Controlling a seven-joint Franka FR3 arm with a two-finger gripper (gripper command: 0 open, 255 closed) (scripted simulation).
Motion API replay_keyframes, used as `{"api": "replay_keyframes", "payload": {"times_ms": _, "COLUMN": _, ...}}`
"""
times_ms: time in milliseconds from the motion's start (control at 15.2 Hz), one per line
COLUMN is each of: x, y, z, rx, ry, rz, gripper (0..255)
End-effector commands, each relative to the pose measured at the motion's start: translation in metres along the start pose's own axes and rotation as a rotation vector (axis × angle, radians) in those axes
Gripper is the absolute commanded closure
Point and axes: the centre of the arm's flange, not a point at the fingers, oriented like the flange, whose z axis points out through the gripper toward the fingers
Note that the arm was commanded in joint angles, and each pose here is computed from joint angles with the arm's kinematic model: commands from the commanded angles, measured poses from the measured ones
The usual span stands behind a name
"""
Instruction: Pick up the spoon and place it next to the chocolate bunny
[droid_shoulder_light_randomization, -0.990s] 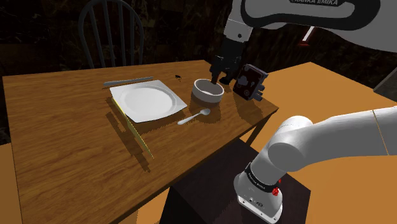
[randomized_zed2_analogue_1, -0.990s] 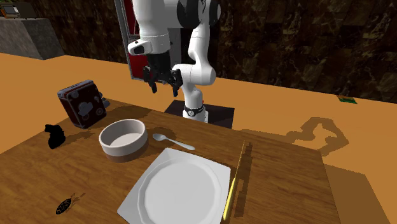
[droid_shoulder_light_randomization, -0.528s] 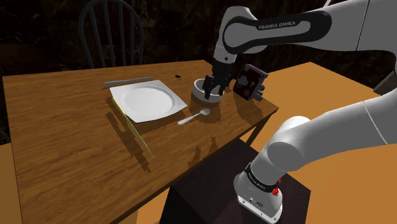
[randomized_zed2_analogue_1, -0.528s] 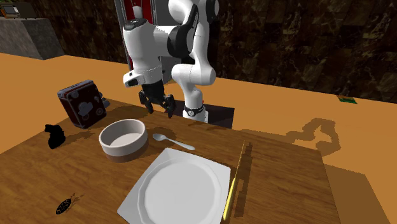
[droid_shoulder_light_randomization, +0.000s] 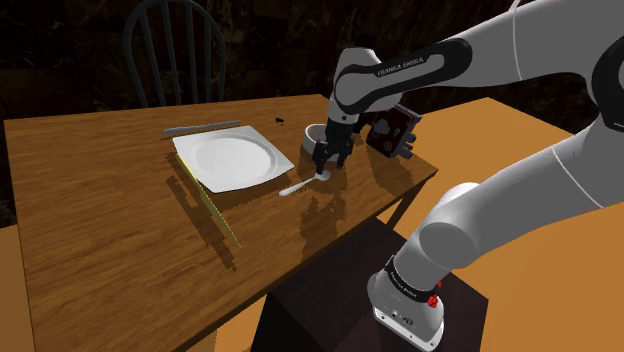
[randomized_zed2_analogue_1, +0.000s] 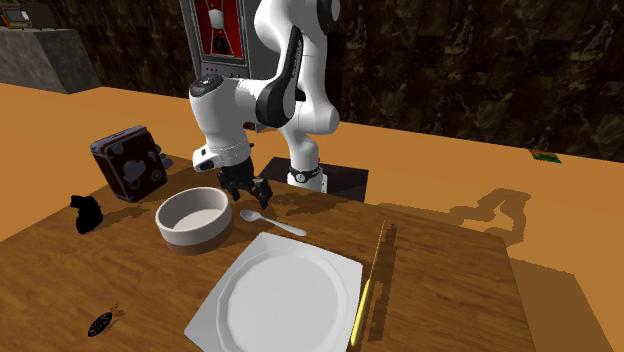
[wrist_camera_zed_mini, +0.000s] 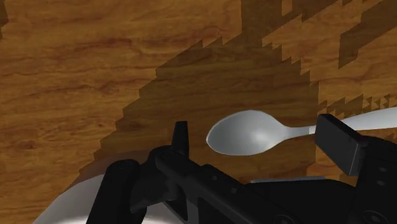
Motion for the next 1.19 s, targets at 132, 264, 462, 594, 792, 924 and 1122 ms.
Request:
{"api": "replay_keyframes", "payload": {"times_ms": 132, "x": 0.000, "y": 0.000, "z": 0.021, "rx": 0.000, "ry": 0.000, "rz": 0.000, "gripper": 0}}
{"api": "replay_keyframes", "payload": {"times_ms": 264, "x": 0.000, "y": 0.000, "z": 0.029, "rx": 0.000, "ry": 0.000, "rz": 0.000, "gripper": 0}}
{"api": "replay_keyframes", "payload": {"times_ms": 462, "x": 0.000, "y": 0.000, "z": 0.029, "rx": 0.000, "ry": 0.000, "rz": 0.000, "gripper": 0}}
{"api": "replay_keyframes", "payload": {"times_ms": 594, "x": 0.000, "y": 0.000, "z": 0.029, "rx": 0.000, "ry": 0.000, "rz": 0.000, "gripper": 0}}
{"api": "replay_keyframes", "payload": {"times_ms": 792, "x": 0.000, "y": 0.001, "z": 0.029, "rx": 0.000, "ry": 0.000, "rz": 0.000, "gripper": 255}}
{"api": "replay_keyframes", "payload": {"times_ms": 924, "x": 0.000, "y": 0.001, "z": 0.029, "rx": 0.000, "ry": 0.000, "rz": 0.000, "gripper": 255}}
{"api": "replay_keyframes", "payload": {"times_ms": 1122, "x": 0.000, "y": 0.001, "z": 0.029, "rx": 0.000, "ry": 0.000, "rz": 0.000, "gripper": 255}}
